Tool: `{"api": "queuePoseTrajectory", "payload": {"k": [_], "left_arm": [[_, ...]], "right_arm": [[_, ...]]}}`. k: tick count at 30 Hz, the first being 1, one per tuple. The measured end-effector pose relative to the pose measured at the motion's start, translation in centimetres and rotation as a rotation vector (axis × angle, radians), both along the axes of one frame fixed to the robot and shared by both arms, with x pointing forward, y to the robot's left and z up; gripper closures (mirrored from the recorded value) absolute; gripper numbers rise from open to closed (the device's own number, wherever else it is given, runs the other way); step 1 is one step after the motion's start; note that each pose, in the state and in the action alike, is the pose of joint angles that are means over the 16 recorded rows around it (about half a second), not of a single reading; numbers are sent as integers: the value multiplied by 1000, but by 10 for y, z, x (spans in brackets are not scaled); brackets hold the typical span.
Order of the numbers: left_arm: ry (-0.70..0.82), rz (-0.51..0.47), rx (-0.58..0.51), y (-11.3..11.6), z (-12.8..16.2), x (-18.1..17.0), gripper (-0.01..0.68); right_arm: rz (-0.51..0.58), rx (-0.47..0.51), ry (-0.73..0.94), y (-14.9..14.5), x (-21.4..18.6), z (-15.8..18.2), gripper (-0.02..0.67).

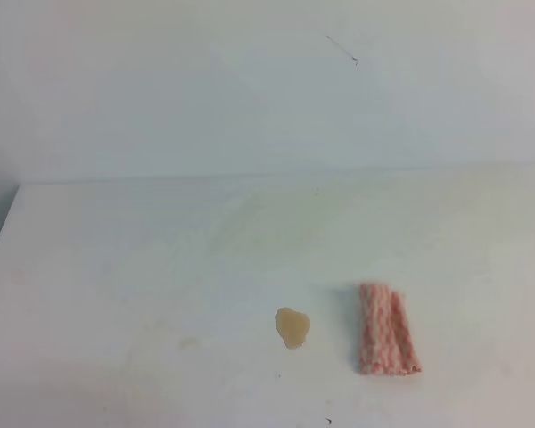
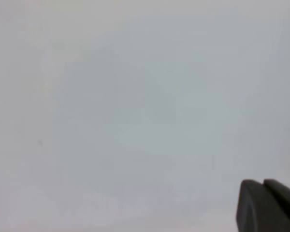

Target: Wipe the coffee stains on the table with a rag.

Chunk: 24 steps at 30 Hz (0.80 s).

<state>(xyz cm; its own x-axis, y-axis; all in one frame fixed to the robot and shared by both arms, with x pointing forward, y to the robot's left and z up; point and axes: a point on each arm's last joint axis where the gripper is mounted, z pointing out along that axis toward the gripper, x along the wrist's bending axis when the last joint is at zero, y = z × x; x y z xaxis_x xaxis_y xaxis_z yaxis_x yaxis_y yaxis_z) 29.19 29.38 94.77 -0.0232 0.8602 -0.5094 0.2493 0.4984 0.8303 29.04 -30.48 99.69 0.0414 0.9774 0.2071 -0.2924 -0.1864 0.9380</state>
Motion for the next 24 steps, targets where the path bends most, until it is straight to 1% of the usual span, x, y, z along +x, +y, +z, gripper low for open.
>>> {"api": "queuePoseTrajectory", "payload": {"k": [5,8,11,13,16,19,21,24], "left_arm": [[0,0,-1,0,0,0,672],[0,0,-1,0,0,0,672],[0,0,-1,0,0,0,672],[0,0,-1,0,0,0,672],[0,0,-1,0,0,0,672],[0,0,-1,0,0,0,672],[0,0,-1,0,0,0,672],[0,0,-1,0,0,0,672]], "right_arm": [[-29,6,-296,-3,-12,26,653],[-44,9,-441,-4,-21,41,653],[-69,-14,-542,-4,-29,58,653],[-89,-38,-578,-4,-34,69,653],[-104,-59,-583,-4,-37,87,653],[-94,-64,-527,-3,-36,106,653],[-77,-64,-458,-2,-33,119,653],[-34,-47,-301,0,-22,136,653]]}}
